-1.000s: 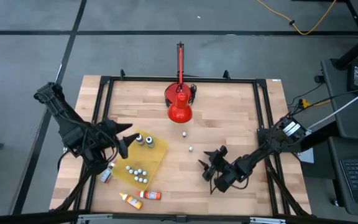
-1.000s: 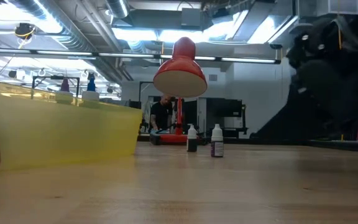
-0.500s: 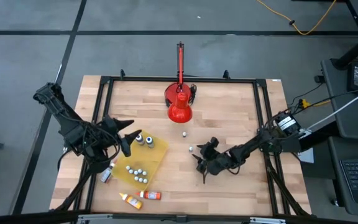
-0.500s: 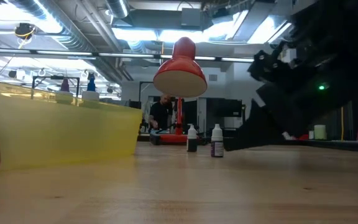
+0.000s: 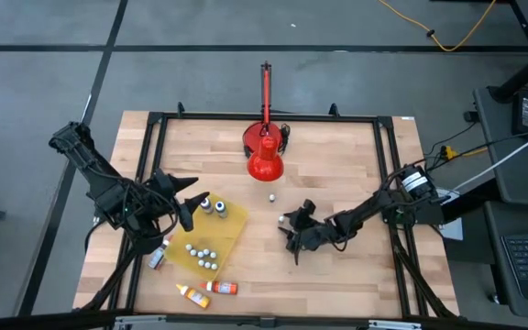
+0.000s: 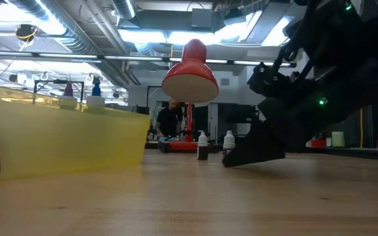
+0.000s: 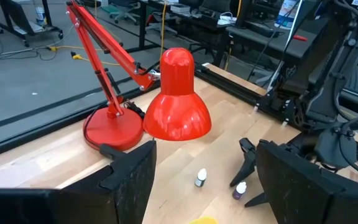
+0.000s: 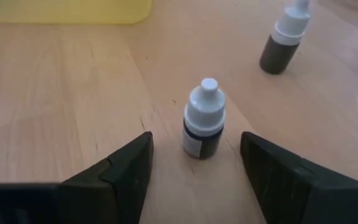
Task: Pick & Place food coloring
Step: Put the small purple food coloring bottle into the yellow bin
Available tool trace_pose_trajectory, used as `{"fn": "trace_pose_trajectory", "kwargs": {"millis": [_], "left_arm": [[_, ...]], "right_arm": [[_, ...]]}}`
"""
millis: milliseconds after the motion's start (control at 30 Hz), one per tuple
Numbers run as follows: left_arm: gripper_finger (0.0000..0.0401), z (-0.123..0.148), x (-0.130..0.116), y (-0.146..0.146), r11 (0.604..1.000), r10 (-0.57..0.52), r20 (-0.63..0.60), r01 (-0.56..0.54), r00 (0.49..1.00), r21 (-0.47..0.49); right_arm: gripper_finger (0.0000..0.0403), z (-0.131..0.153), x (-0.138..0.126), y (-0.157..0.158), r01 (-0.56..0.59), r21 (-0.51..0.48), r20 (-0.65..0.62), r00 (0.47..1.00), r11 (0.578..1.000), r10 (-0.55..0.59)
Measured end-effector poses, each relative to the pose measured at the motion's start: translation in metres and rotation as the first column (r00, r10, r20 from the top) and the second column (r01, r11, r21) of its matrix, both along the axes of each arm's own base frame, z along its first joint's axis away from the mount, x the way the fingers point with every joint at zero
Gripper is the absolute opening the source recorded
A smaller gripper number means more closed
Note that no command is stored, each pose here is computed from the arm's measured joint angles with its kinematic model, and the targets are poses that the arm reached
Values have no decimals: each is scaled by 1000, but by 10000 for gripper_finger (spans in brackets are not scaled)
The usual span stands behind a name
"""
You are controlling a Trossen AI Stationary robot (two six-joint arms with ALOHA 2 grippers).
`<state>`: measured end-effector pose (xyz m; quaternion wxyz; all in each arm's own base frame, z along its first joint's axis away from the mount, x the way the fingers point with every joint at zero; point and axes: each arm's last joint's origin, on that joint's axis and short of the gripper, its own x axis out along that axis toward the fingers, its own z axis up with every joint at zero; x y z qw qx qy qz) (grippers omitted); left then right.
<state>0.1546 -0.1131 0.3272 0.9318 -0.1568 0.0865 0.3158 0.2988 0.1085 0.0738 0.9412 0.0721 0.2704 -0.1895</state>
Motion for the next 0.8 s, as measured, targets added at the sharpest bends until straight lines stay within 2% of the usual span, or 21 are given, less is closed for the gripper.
{"fn": "trace_pose_trajectory", "kwargs": {"millis": [200, 633, 800], "left_arm": [[261, 0, 0, 0, 1000, 0, 0, 0, 1000, 0], [261, 1, 2, -1, 1000, -20, -10, 20, 1000, -11], [261, 10, 17, 1, 991, -133, -110, 134, 985, 0]], "right_arm": [[203, 0, 2, -4, 5, 12, -1, 1000, 1000, -5], [72, 2, 2, -4, -6, 39, 3, 1000, 999, 6], [59, 21, 7, 6, -92, 131, 34, 996, 987, 88]]}}
